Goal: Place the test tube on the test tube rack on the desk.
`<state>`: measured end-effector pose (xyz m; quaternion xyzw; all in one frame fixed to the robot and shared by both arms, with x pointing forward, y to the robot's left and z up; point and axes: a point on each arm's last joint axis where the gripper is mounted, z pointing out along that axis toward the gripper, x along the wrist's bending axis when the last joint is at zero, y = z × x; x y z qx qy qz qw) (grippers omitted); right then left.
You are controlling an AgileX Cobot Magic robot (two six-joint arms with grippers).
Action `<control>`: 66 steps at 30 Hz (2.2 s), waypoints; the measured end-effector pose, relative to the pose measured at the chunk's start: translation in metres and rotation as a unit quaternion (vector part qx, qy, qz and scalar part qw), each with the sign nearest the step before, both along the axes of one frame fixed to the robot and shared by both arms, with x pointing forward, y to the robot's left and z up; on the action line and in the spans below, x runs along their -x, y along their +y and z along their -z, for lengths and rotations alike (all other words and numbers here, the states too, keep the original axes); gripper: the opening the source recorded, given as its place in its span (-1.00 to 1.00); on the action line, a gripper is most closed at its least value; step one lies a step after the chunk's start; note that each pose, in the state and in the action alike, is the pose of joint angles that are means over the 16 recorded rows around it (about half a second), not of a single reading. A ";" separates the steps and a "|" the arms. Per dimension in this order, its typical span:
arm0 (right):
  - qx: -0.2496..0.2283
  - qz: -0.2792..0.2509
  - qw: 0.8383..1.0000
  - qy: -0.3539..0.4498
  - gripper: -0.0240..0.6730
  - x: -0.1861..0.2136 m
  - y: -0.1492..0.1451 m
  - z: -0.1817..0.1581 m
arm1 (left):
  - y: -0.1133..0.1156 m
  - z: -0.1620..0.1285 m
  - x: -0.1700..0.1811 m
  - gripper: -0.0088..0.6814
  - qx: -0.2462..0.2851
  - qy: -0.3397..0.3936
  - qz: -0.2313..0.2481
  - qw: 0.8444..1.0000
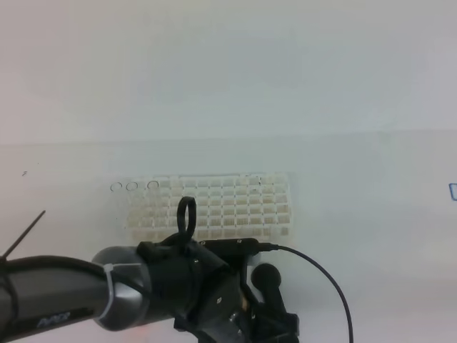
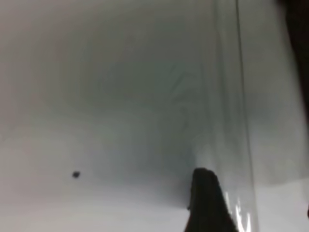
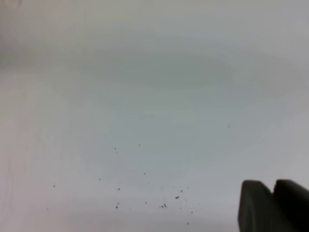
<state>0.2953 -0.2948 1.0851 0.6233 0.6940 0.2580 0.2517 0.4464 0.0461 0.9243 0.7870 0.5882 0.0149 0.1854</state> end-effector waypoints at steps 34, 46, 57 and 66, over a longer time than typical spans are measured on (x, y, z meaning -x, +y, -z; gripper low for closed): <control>0.000 0.000 1.000 -0.001 -0.69 0.000 0.000 0.000 | 0.012 0.007 -0.005 -0.17 -0.116 0.007 0.005 0.993; -0.003 -0.001 1.000 -0.001 -0.69 0.000 0.001 0.000 | 0.012 0.003 -0.004 -0.90 -0.110 0.008 -0.004 0.994; -0.014 0.001 1.000 -0.001 -0.74 0.000 0.002 0.000 | 0.022 -0.056 0.003 -0.98 -0.064 -0.027 -0.025 0.997; -0.079 -0.038 0.996 -0.034 -0.77 -0.004 0.015 -0.006 | 0.067 -0.161 0.035 -0.98 0.055 -0.147 -0.023 0.987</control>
